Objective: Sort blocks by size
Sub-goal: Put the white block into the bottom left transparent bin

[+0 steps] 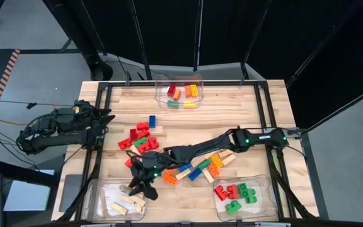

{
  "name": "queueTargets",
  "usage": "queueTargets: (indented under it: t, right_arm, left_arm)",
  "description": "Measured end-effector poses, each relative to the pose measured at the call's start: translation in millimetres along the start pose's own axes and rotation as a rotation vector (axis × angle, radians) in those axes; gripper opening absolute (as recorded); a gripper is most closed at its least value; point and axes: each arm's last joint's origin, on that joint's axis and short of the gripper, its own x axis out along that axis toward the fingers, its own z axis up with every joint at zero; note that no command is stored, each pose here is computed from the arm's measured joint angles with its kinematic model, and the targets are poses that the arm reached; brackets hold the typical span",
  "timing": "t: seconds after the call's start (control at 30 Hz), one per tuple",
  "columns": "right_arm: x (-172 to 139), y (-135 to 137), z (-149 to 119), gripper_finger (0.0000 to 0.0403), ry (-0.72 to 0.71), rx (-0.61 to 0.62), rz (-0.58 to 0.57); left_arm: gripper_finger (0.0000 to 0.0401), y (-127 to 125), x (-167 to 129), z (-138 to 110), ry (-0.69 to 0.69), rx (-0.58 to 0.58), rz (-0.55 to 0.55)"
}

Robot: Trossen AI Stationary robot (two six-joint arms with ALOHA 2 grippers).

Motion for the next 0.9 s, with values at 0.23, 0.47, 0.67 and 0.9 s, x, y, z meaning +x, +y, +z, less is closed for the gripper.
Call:
queueTargets:
  t: [0.23, 0.47, 0.67, 0.9]
  right_arm:
    - [-6.6, 4.1, 6.4, 0.0242, 0.011, -0.049, -0.044]
    - [-59.2, 21.0, 49.7, 0.0298, 0.081, -0.073, -0.192]
    - [-175.4, 48.4, 75.6, 0.0257, 0.483, -0.033, -0.489]
    - [-282.8, 74.8, 76.1, 0.0236, 0.669, 0.171, -0.946]
  left_arm:
    - [0.0245, 0.0, 0.0, 0.1, -0.001, 0.000, 0.000]
    - [0.0245, 0.0, 0.0, 0.1, -0.001, -0.003, 0.000]
    - [0.0245, 0.0, 0.0, 0.0, 0.000, -0.003, 0.000]
    - [0.0245, 0.0, 0.0, 0.1, -0.001, -0.004, 0.000]
